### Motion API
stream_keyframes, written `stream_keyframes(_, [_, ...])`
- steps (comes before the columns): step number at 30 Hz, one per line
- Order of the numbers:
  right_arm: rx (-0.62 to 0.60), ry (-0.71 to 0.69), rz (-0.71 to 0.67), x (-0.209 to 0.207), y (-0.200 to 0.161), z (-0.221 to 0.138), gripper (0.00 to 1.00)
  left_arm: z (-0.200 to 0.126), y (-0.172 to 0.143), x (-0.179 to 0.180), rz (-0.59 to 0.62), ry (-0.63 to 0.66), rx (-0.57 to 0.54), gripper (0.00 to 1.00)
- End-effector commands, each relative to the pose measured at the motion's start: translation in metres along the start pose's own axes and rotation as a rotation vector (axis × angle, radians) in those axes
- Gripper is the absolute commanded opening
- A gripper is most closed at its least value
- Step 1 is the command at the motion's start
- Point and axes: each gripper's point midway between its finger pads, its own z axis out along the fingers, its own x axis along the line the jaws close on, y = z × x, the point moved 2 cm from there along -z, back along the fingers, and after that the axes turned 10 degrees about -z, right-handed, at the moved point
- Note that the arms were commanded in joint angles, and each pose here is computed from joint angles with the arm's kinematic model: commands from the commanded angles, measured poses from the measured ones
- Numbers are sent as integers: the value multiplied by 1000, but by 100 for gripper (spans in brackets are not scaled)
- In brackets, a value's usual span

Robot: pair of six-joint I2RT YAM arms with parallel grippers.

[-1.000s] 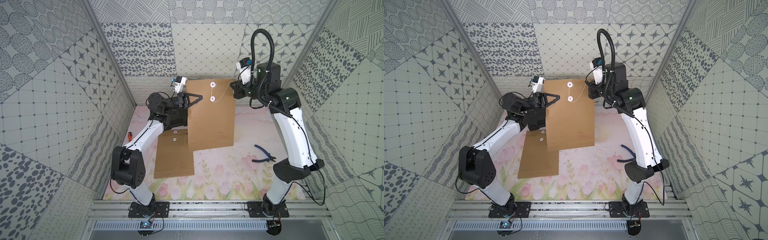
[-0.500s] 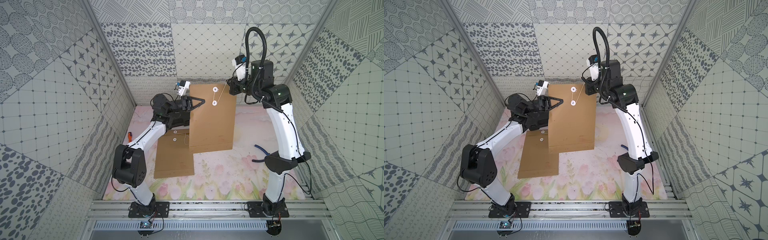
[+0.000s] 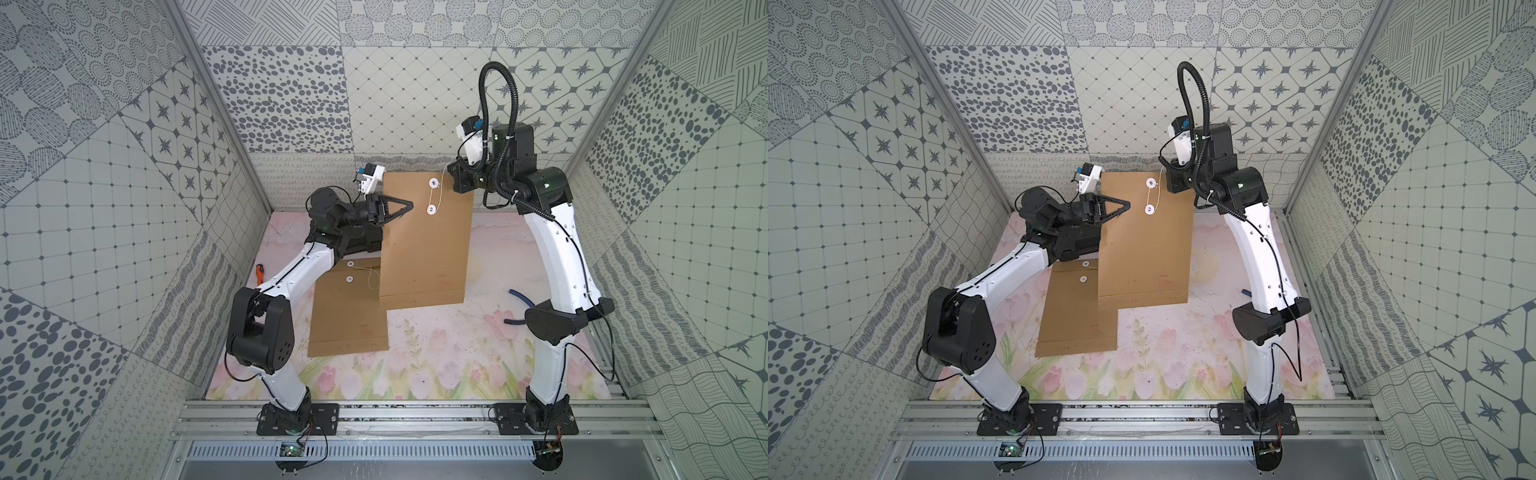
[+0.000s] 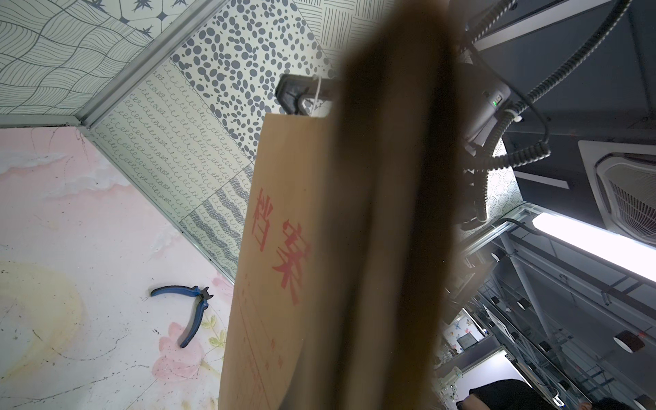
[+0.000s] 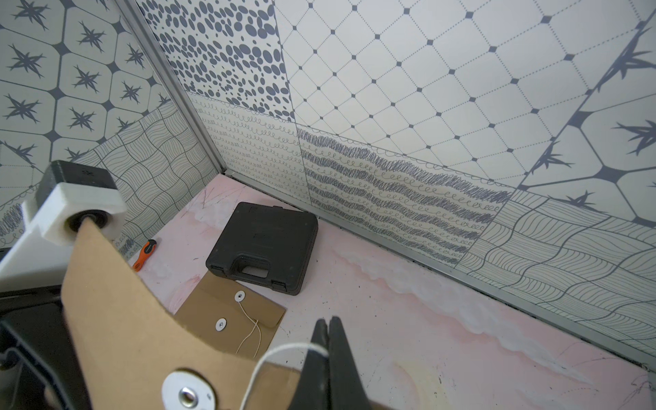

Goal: Close the mouth of the file bag
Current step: Close the file bag.

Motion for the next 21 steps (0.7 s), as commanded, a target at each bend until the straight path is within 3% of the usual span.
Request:
stream_keyframes(1, [-29, -31, 0, -9, 6, -20, 0, 0, 7, -23, 96, -45, -17, 0])
stream_keyframes(11, [-36, -117, 22, -43, 6, -19, 0, -1, 0, -30, 86, -55, -5, 0])
stream_keyframes(21, [-40, -71, 27, -34, 8, -8, 0, 1, -3, -24, 65, -37, -4, 0])
